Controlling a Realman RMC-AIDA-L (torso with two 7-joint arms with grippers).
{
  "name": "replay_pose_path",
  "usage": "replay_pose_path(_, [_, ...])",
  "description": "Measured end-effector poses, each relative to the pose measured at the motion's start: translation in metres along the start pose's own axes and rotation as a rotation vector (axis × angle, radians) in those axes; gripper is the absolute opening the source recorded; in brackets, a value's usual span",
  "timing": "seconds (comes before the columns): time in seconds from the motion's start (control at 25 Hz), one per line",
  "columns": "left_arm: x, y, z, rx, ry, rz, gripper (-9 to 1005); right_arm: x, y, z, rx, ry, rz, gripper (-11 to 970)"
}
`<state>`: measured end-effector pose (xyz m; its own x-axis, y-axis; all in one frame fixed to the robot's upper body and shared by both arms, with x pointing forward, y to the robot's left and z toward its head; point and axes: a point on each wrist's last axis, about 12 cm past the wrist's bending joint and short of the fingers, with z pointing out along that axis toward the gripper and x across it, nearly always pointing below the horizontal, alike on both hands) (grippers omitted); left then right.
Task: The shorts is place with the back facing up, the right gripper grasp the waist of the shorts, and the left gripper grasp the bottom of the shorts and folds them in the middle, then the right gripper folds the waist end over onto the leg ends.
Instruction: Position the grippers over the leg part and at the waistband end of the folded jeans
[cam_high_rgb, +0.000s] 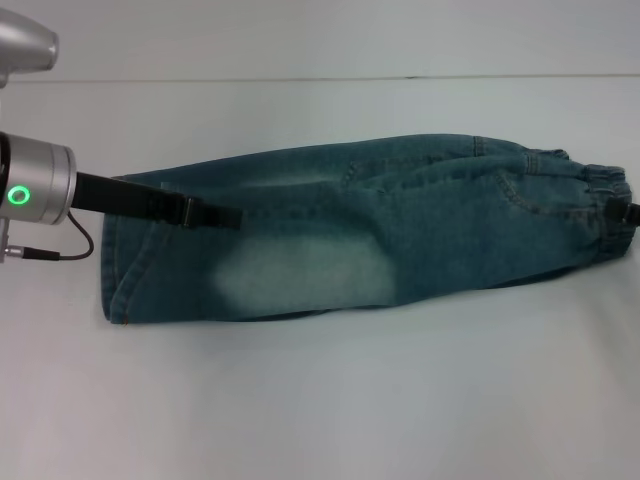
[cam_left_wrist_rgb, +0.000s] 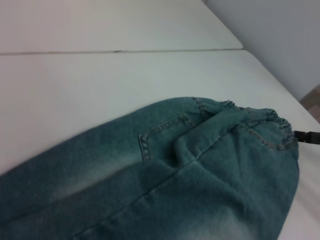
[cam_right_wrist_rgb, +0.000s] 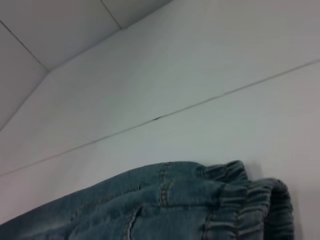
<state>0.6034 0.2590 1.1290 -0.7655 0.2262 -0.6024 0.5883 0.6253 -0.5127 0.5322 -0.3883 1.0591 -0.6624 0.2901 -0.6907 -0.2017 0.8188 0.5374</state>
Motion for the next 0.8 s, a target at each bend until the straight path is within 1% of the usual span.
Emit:
replay_pose_path(0.12, [-0.001, -0.001, -0.002, 0.008, 0.004, -0.004, 91, 0.005, -0.001, -0.003, 0.001, 0.003, 0.011, 891])
replay_pose_path(0.2, [-0.001, -0.001, -0.002, 0.011, 0.005, -0.005, 288, 0.009, -0.002, -0.004, 0.002, 0.007, 0.018, 891])
replay_pose_path(0.44, [-0.003, -0.004, -0.001, 0.023, 0.014, 0.001, 418, 0.019, -0.003, -0.004, -0.002, 0.016, 0.024, 890])
replay_pose_path(0.64, [-0.004, -0.006, 0.0, 0.028, 0.018, -0.008, 527, 0.018, -0.001, 0.001, -0.007, 0.022, 0.012, 890])
replay_pose_path(0.8, [-0.004, -0.006, 0.0, 0.032, 0.023, -0.009, 664, 0.018, 0.0, 0.004, -0.007, 0.022, 0.009, 889])
